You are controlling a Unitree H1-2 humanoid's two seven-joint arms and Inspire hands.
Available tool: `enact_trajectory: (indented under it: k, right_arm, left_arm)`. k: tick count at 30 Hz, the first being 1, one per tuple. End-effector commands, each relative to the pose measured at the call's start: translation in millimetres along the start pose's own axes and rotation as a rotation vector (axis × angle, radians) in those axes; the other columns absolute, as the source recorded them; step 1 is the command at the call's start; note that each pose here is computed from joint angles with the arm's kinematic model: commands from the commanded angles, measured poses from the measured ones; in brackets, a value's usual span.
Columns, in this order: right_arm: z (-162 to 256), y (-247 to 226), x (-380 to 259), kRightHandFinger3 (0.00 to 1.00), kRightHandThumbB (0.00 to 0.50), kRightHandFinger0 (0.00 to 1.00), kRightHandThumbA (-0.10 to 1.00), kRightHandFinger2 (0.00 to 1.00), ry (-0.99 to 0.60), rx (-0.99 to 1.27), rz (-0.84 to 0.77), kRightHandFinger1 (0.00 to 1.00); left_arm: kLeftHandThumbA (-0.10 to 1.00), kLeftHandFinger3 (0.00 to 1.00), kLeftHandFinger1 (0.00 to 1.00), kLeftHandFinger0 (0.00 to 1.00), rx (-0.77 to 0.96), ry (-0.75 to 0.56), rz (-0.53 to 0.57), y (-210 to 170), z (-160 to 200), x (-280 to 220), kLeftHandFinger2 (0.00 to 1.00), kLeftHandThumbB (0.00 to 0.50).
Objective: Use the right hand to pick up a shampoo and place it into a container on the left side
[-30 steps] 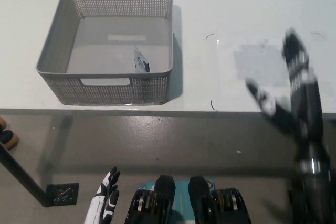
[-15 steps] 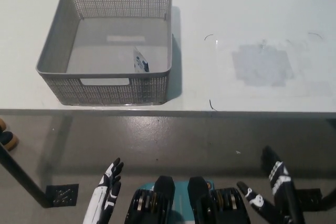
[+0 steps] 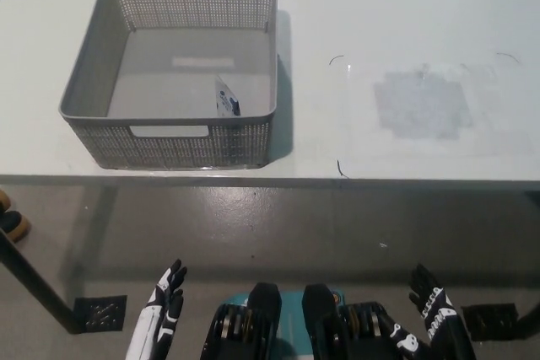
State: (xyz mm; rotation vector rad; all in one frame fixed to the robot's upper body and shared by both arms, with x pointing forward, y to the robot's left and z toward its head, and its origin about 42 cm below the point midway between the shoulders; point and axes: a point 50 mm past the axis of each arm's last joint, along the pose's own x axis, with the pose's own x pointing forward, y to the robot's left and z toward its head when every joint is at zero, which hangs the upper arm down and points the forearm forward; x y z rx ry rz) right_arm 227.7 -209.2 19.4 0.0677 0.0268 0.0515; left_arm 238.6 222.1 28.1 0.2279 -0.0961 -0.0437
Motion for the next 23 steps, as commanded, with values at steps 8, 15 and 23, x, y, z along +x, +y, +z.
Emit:
enact_trajectory:
  k: [8, 15, 23]
  right_arm:
    - [2.0, 3.3, 12.2, 1.0, 0.335, 1.0, 0.98, 1.0, -0.066, 0.038, 0.014, 1.0]
    - [1.9, 1.9, 14.8, 1.0, 0.357, 1.0, 0.96, 1.0, -0.058, 0.057, 0.023, 1.0]
    - [0.1, 1.4, 14.1, 1.0, 0.379, 1.0, 0.97, 1.0, -0.046, 0.039, 0.02, 1.0]
  left_arm:
    - [1.0, 1.0, 1.0, 1.0, -0.007, -0.014, 0.009, 3.7, -2.3, -7.2, 1.0, 0.268]
    - [1.0, 1.0, 1.0, 1.0, -0.005, -0.012, 0.007, 3.1, -3.1, -5.0, 1.0, 0.276]
    - [1.0, 1.0, 1.0, 1.0, -0.016, -0.007, 0.008, 2.5, -4.0, -4.8, 1.0, 0.275]
